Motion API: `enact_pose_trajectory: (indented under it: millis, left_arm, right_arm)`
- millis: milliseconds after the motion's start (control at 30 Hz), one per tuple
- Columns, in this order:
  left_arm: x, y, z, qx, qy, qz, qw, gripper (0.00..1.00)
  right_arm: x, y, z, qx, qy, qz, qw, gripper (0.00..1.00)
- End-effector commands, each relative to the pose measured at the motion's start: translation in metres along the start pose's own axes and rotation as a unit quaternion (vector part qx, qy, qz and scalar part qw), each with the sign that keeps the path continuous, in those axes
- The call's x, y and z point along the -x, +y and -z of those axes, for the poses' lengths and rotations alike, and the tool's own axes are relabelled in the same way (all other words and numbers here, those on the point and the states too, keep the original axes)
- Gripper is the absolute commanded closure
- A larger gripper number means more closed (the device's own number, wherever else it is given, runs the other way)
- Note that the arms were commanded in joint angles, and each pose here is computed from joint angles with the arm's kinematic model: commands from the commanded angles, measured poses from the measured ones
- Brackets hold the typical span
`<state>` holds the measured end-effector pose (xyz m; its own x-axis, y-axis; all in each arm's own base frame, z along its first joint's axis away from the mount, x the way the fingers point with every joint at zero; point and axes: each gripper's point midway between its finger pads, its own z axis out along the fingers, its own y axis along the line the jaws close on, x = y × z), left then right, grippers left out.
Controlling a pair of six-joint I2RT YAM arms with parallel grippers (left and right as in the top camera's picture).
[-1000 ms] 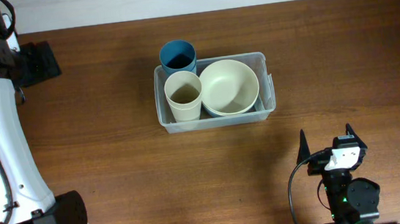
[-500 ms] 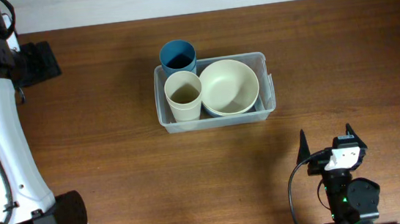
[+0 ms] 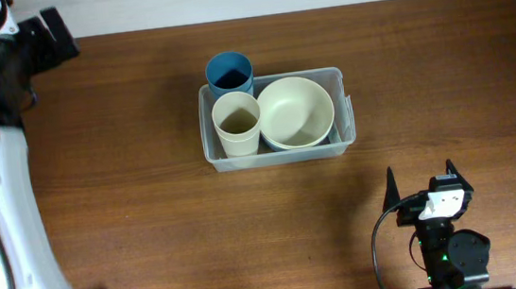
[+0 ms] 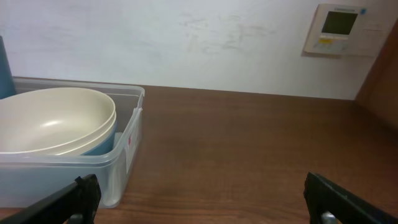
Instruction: Pack container
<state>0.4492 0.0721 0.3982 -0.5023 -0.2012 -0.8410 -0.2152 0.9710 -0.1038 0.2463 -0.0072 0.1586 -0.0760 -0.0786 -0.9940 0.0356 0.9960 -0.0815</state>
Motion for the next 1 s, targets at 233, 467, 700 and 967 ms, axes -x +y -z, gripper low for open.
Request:
enact_pose_trajectory:
  millis: [233,467,700,967]
  left_arm:
    - [-0.074,-0.031,0.057,-0.073,-0.123,-0.023,0.990,0.00]
    - [-0.135,-0.020,0.064,-0.078,-0.172,-0.022,0.982,0.00]
    - [-0.189,-0.012,0.053,-0.081,-0.192,-0.022,0.978,0.00]
    - [-0.239,-0.006,0.062,-0.092,-0.238,-0.023,0.967,0.00]
  right_arm:
    - [-0.002,-0.001,0.000,-0.001,0.001,-0.002,1.000,0.01]
    - [-0.002,-0.001,0.000,-0.001,0.001,-0.002,1.000,0.01]
    - [-0.002,-0.001,0.000,-0.001,0.001,-0.002,1.000,0.01]
    - [-0.002,-0.001,0.000,-0.001,0.001,-0.002,1.000,0.01]
